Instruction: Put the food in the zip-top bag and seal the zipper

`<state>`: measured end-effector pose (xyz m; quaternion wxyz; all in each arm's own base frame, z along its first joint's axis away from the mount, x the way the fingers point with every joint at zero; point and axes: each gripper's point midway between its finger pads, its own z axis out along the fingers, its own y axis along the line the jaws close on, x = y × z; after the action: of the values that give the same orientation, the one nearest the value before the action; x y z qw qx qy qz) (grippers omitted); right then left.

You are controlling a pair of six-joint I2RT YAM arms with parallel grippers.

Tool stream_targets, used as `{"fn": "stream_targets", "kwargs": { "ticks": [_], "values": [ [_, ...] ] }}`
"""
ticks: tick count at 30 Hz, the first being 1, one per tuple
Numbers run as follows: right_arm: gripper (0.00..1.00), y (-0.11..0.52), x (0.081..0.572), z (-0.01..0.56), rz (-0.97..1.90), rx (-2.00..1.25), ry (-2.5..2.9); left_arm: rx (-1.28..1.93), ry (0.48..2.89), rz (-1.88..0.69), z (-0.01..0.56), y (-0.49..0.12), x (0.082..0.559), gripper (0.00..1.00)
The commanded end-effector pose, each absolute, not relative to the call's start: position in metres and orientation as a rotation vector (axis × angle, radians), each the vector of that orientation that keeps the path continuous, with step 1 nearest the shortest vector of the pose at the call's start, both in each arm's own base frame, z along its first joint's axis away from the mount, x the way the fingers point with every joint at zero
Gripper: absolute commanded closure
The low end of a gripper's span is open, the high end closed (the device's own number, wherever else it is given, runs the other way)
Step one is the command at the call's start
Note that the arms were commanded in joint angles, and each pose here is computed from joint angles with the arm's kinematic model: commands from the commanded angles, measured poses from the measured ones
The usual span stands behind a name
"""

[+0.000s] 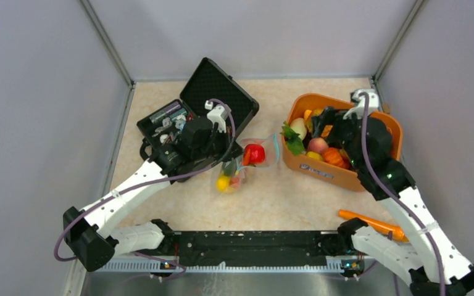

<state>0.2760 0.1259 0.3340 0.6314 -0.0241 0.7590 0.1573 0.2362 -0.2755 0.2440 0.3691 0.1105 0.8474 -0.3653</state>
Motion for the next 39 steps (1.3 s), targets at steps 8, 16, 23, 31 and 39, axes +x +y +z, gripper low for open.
{"fn": "stream_targets", "kwargs": {
  "ticks": [8,16,23,31,39],
  "values": [
    [0.18,-0.062,0.325,0.275,-0.056,0.462,2.002,0.315,2.07,-0.971,0.264,-0.277,0.239,1.0],
    [0.19,-0.091,0.361,0.258,-0.1,0.517,2.064,0.324,2.066,-0.986,0.264,-0.278,0.236,1.0],
    [0.17,-0.114,0.378,0.194,-0.14,0.476,2.224,0.332,2.07,-0.963,0.261,-0.274,0.236,1.0],
    [0.15,-0.114,0.398,0.161,-0.108,0.373,2.281,0.323,2.077,-0.95,0.26,-0.271,0.236,1.0],
    [0.15,-0.121,0.397,0.141,-0.145,0.413,2.306,0.303,2.067,-0.947,0.265,-0.269,0.237,1.0]
  ]
}}
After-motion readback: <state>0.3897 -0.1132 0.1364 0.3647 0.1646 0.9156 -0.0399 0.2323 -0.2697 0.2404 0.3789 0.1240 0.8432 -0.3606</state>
